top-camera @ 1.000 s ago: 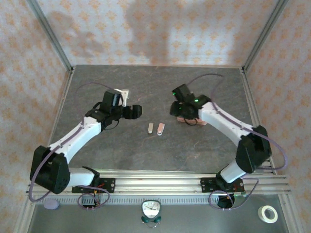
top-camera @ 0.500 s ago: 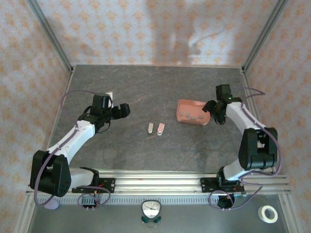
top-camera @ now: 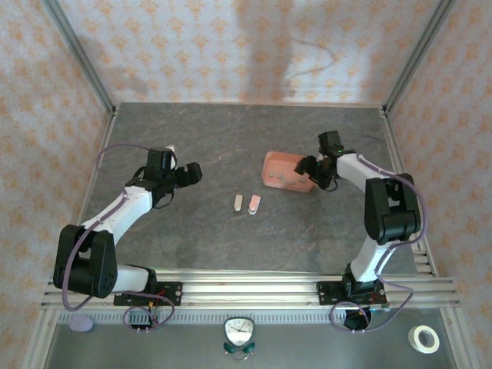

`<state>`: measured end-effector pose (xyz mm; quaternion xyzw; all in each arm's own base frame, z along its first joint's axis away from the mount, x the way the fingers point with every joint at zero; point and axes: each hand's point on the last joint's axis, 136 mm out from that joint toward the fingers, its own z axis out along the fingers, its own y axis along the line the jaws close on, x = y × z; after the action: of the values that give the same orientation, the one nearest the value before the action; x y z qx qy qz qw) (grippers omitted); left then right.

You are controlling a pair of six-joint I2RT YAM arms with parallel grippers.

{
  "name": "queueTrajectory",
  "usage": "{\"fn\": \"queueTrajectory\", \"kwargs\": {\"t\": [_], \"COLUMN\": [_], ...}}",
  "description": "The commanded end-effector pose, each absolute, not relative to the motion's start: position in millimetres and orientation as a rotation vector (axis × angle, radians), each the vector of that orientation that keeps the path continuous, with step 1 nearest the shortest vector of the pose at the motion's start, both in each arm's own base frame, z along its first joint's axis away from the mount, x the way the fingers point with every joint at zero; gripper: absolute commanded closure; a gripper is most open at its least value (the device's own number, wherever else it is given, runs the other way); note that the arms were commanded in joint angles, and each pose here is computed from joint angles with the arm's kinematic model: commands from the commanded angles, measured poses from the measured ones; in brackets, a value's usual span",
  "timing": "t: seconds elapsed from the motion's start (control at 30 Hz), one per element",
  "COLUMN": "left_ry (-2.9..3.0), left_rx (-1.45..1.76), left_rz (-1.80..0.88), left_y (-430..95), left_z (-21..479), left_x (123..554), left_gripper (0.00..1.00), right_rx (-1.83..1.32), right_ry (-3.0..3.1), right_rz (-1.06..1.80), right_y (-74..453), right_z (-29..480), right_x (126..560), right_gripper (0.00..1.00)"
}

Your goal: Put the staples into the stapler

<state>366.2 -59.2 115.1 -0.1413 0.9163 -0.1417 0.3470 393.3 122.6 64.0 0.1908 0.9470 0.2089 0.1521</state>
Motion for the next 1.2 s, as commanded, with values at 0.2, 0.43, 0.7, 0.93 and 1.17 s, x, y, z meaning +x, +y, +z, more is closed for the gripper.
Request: {"fn": "queueTrajectory", "kwargs": {"t": [0.2,0.43,0.7,0.93,1.17], "left_ry": [2.22,1.99,1.83,1.775,1.889], "left_rx": [-0.461,-0.503,-0.428,-0.306,-0.33], "left_rz": [-0.042,0.253,0.291,0.262,0.307], "left_y": [6.4,57.2,61.9,48.7,50.7], "left_z": [138.5,158.8,128.3,105.6,100.1], "left_x": [370.3,353.3,346.8,375.8,381.4], "left_gripper": [0.03,0.0,0.0,0.0,0.0], "right_rx": [0.382,0.43,0.33,0.241,0.243], "right_ry": [2.557,2.263,2.046,1.946,1.95], "right_rz": [0.449,0.129,-0.104,-0.172,-0.124], "right_y": [126.1,32.3,-4.7,-21.2,-21.6], "right_z": [114.9,150.0,143.3,149.9,148.5], "right_x": [412.8,418.6,404.7,423.2,417.0], "right_gripper": [0.14,0.0,0.0,0.0,0.0]}}
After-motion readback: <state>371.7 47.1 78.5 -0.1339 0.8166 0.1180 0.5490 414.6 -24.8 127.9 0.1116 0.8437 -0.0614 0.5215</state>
